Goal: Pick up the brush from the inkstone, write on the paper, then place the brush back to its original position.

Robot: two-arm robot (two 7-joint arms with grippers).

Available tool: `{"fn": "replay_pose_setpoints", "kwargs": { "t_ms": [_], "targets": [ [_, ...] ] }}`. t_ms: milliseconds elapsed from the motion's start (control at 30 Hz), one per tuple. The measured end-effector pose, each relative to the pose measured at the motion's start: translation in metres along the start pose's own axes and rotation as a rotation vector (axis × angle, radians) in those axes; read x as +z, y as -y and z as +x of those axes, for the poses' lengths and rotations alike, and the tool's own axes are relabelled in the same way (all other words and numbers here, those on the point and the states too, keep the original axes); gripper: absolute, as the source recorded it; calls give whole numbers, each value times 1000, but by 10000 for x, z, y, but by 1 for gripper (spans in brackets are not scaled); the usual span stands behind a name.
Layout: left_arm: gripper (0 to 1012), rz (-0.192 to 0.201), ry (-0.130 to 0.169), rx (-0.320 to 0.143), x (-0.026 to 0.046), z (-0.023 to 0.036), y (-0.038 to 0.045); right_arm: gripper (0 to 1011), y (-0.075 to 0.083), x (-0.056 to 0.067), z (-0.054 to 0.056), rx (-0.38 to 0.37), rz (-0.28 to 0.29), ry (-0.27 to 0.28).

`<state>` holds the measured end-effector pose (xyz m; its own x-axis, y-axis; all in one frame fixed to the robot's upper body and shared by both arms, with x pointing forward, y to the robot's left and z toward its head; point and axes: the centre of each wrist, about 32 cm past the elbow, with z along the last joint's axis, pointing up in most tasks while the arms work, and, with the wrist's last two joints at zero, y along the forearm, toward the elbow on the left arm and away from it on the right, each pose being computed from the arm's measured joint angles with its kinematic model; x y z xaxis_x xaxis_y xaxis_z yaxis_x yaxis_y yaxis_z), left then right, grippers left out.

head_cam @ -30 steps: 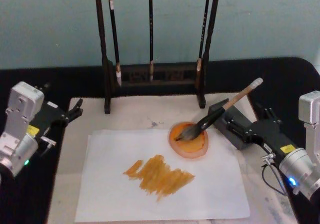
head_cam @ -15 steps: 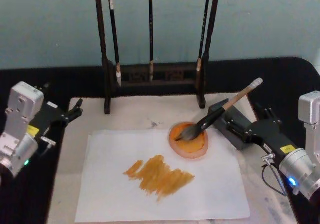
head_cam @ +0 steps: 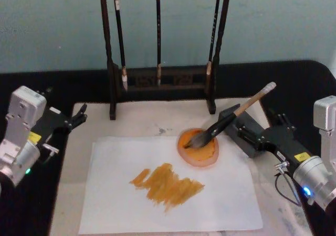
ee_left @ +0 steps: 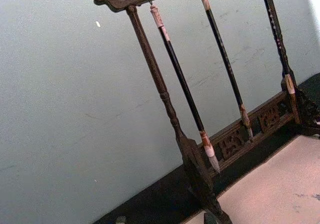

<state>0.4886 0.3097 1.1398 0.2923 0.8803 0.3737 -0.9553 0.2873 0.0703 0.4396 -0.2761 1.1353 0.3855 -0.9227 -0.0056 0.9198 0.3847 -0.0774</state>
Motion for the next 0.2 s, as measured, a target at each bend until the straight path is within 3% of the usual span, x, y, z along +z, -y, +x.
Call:
{"fn": "replay_pose_setpoints", "kwargs": {
  "t_ms": [200],
  "targets": [
    [1010,0,0,0,0,0,0,1000,0,0,0,0,0,0]
  ]
}}
